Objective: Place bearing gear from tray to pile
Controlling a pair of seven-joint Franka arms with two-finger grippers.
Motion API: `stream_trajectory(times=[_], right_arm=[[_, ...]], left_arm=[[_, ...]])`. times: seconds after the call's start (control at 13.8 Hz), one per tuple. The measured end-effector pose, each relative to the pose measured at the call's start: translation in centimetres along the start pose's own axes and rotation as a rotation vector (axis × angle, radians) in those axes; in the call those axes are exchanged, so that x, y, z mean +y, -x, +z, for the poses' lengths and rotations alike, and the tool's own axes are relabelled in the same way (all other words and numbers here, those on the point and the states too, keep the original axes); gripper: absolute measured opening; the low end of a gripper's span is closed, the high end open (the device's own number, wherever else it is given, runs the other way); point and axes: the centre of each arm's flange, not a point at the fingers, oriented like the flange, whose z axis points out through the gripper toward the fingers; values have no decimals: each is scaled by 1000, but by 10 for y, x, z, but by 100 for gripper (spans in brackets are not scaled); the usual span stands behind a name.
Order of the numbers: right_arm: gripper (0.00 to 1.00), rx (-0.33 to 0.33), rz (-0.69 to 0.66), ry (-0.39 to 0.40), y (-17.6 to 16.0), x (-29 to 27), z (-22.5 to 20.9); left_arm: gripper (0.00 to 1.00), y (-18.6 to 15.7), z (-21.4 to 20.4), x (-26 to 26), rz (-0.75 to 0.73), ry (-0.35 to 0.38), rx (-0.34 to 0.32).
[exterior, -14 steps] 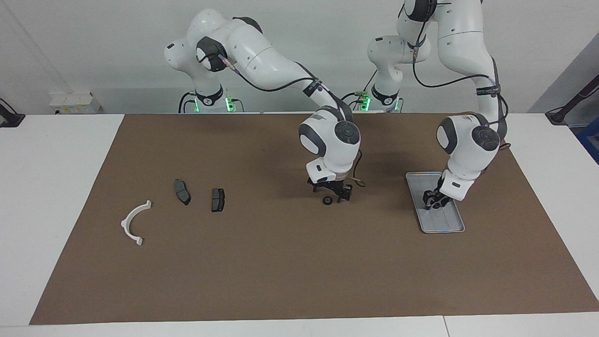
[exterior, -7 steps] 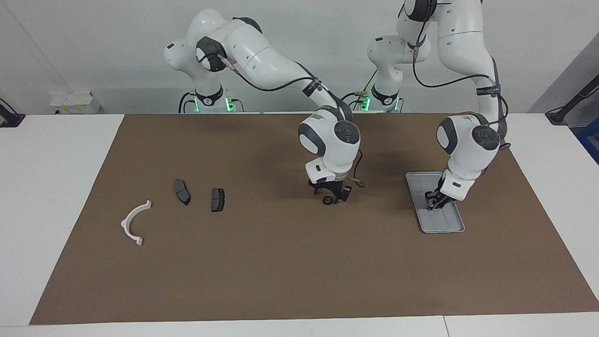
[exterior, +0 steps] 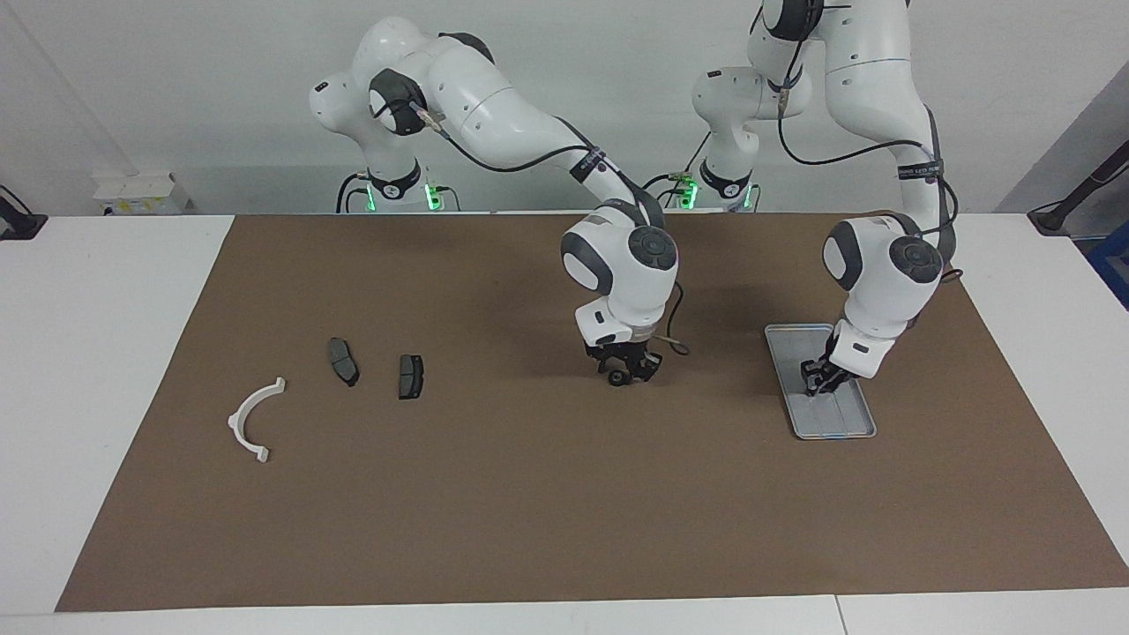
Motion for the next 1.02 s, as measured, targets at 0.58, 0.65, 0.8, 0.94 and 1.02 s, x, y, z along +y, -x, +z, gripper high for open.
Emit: stream_trajectory(times=[0.58, 0.65, 0.8, 0.94, 1.02], right_arm=[[36, 18, -4, 49, -41, 22, -25], [36, 16, -23, 57, -60, 35, -47], [36, 11, -96, 55, -103, 71, -104], [36, -18, -204, 53, -152, 127, -161], [36, -30, -261, 51, -177, 158, -184]], left_arm=[[23, 0, -1, 2, -1, 4, 2], [23, 0, -1, 2, -1, 4, 2], [23, 0, -2, 2, -6, 6, 1], [23, -5, -10, 9, -55, 33, -3], [23, -10, -21, 20, -87, 45, -11]])
